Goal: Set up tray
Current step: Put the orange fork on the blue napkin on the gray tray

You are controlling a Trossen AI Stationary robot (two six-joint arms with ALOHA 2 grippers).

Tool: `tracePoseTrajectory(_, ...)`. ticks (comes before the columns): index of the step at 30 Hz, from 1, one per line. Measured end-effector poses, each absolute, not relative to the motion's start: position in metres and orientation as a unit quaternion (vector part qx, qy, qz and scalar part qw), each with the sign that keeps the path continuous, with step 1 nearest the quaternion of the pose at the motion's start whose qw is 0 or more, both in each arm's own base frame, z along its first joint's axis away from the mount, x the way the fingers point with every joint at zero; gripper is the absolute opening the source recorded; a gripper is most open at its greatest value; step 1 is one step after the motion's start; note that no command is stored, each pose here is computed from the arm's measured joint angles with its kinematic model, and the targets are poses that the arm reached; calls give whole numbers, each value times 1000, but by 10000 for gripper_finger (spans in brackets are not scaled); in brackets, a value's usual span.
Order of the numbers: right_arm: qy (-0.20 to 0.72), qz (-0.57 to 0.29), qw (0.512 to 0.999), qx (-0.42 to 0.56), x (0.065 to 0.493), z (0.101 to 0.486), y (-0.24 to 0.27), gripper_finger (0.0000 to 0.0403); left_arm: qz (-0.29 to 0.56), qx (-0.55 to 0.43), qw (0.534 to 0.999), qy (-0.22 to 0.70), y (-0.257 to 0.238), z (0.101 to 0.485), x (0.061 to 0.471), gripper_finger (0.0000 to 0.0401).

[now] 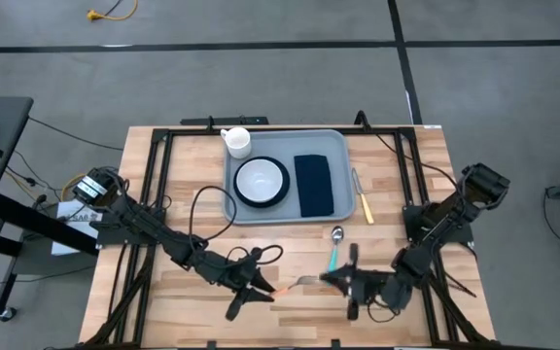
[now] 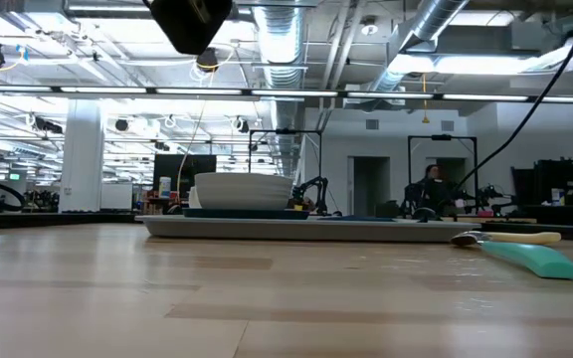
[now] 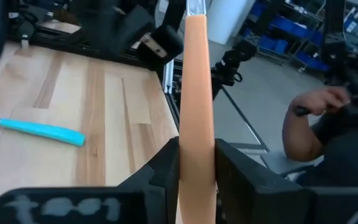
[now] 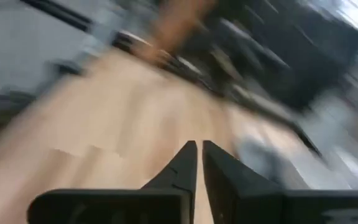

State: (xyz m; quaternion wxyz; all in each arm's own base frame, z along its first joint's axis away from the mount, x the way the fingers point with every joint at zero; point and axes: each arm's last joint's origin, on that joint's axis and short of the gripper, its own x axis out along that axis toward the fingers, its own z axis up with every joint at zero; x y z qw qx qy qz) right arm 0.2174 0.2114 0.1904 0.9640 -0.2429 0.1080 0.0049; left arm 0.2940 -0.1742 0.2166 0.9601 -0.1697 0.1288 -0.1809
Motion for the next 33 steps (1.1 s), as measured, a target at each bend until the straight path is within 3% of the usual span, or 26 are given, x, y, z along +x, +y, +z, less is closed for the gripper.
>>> tracePoseTrajectory(3,44,104,951,-289,227,202,212,6,-187,-156,962,127,-177,217,292,68)
tracePoseTrajectory(9,-37,119,939,-322,243,218,199,2,-207,-131,963,111,-184,219,288,68)
tracePoseTrajectory(16,-136,217,931,-259,266,233,171,6,-232,-109,963,87,-188,223,287,68)
tracePoseTrajectory(24,-155,334,916,-158,291,252,143,6,-243,-82,964,71,-187,225,287,68)
tracePoseTrajectory(33,-133,354,911,-168,300,263,149,12,-259,-75,961,58,-182,228,291,68)
